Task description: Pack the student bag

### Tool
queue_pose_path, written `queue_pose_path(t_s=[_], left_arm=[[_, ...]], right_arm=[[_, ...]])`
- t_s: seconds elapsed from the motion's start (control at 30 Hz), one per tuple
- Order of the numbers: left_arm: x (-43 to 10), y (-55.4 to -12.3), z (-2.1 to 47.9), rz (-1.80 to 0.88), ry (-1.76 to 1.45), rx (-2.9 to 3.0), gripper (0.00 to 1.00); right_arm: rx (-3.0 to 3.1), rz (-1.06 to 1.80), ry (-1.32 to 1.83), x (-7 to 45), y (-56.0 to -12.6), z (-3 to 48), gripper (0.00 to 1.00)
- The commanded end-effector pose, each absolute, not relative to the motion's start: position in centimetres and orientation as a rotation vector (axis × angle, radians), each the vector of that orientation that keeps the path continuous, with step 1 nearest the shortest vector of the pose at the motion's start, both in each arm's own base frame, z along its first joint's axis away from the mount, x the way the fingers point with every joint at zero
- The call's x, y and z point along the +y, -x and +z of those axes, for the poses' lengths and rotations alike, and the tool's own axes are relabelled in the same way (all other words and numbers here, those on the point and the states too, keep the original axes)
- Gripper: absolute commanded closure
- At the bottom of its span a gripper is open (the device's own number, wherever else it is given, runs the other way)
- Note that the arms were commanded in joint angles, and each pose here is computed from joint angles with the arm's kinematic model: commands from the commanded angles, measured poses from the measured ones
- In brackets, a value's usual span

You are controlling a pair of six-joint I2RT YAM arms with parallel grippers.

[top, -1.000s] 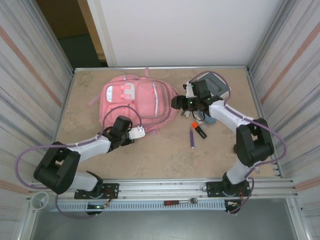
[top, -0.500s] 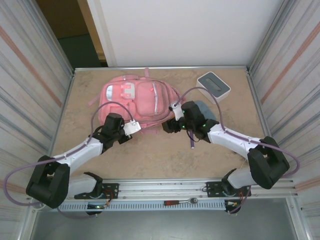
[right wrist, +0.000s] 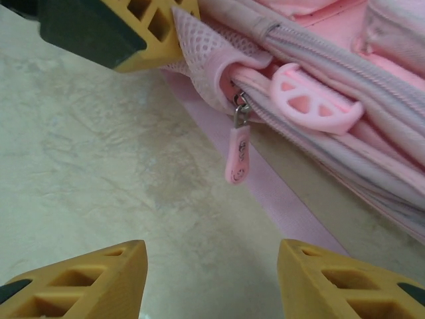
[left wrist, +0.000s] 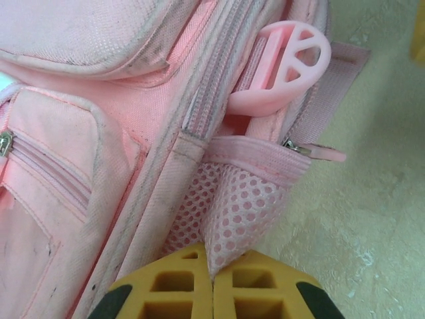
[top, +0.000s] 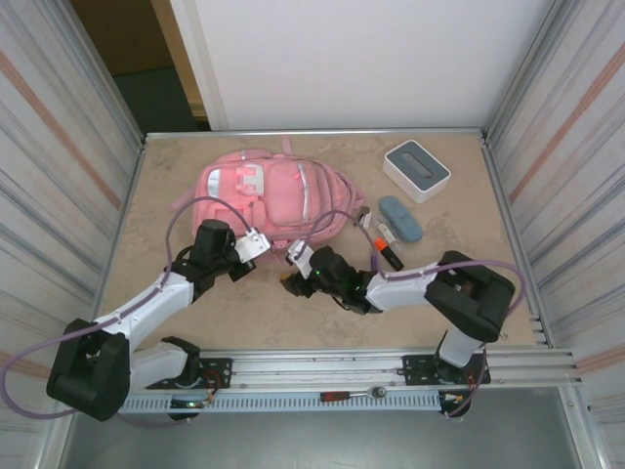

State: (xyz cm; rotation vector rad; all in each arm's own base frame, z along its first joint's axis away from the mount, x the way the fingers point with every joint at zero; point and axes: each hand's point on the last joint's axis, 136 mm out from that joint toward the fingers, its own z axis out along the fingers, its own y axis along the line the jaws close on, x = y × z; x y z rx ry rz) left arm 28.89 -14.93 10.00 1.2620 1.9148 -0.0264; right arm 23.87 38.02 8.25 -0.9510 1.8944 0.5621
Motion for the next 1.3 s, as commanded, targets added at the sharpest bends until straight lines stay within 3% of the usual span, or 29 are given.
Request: queue_pose_path(t_s=[0.0, 0.5, 0.67, 1.03, 1.27], left_arm=[[-16.6, -29.0, 12.7, -0.124, -1.223, 1.817, 1.00], [-16.8, -29.1, 12.6, -0.134, -1.230, 1.817, 1.00], [-16.7, -29.2, 12.5, -0.130, -1.226, 1.822, 1.00], [-16.1, -29.5, 12.1, -0.088, -1.222, 1.848, 1.00], [-15.3, -30.0, 11.7, -0.028, -1.214, 1.872, 1.00]], right_arm=[[1.769, 0.452, 0.877, 38.9, -25.6, 9.3, 0.48], [1.674, 0.322, 0.826, 41.1, -28.4, 8.1, 0.55], [1.665, 0.313, 0.809, 41.4, -28.8, 8.1, 0.65], [1.671, 0.293, 0.799, 40.5, -28.0, 8.4, 1.00], [1.754, 0.263, 0.817, 38.1, -27.1, 8.0, 1.00]])
